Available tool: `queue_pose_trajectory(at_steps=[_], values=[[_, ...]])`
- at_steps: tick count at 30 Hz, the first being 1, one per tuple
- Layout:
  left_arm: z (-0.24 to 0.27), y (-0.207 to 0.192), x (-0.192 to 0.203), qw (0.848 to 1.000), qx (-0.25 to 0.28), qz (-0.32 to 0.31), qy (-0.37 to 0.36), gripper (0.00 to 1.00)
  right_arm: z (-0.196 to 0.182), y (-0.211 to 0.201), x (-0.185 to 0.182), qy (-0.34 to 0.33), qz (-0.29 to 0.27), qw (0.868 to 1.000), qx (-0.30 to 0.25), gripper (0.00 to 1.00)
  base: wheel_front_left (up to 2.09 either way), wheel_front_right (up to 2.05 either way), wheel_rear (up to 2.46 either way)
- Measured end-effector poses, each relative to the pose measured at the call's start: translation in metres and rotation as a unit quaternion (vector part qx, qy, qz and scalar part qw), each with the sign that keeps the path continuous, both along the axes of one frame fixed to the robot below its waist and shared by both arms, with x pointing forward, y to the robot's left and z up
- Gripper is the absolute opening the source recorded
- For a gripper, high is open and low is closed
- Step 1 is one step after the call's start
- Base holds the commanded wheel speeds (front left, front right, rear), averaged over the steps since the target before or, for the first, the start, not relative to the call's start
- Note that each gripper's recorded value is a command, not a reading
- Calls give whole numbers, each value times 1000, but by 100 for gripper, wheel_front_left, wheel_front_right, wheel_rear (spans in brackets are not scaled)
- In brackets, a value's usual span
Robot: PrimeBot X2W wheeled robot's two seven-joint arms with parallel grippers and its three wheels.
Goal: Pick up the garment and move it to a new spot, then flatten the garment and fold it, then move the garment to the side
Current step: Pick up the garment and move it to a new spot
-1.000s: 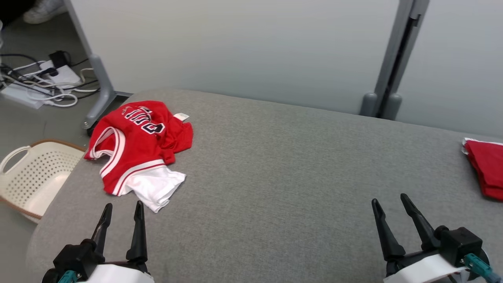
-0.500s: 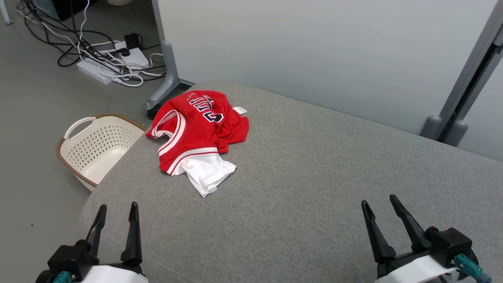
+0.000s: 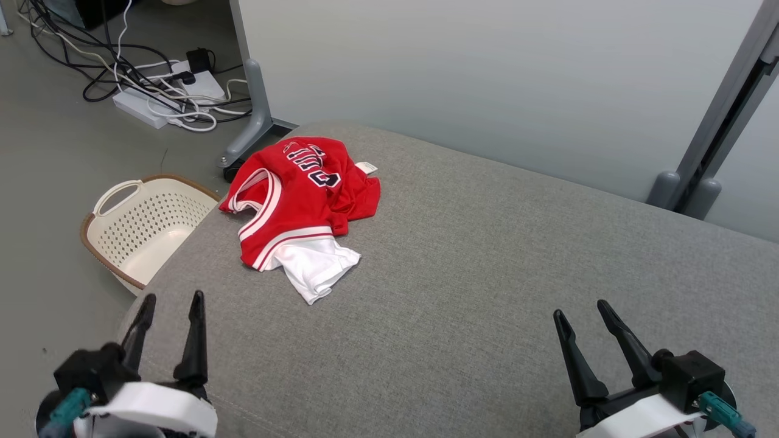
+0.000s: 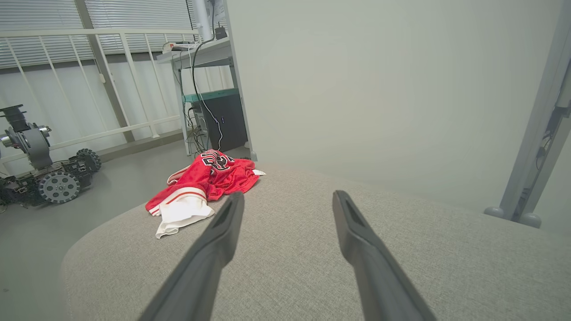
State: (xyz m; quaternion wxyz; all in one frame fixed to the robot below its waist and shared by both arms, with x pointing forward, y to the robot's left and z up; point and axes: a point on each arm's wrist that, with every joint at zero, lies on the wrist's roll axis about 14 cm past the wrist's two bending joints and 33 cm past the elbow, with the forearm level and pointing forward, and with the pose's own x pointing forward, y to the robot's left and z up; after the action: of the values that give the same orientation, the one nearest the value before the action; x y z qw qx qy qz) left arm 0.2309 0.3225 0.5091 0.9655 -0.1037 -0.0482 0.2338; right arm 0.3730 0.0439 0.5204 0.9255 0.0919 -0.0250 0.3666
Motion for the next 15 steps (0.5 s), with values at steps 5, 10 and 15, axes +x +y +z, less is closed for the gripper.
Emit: queue_pose_trajectory(at_steps=[5, 10, 15], values=[[21, 10, 30, 999, 8, -32, 8, 100, -6, -3, 5, 4, 0, 1000, -3, 100, 0, 0, 0], [33, 19, 73, 997, 0, -68, 37, 100, -5, -14, 20, 0, -14, 1000, 0, 100, 0, 0, 0], [30, 25, 118, 992, -39, -100, 63, 100, -6, -35, 36, -4, -41, 999, 0, 100, 0, 0, 0]])
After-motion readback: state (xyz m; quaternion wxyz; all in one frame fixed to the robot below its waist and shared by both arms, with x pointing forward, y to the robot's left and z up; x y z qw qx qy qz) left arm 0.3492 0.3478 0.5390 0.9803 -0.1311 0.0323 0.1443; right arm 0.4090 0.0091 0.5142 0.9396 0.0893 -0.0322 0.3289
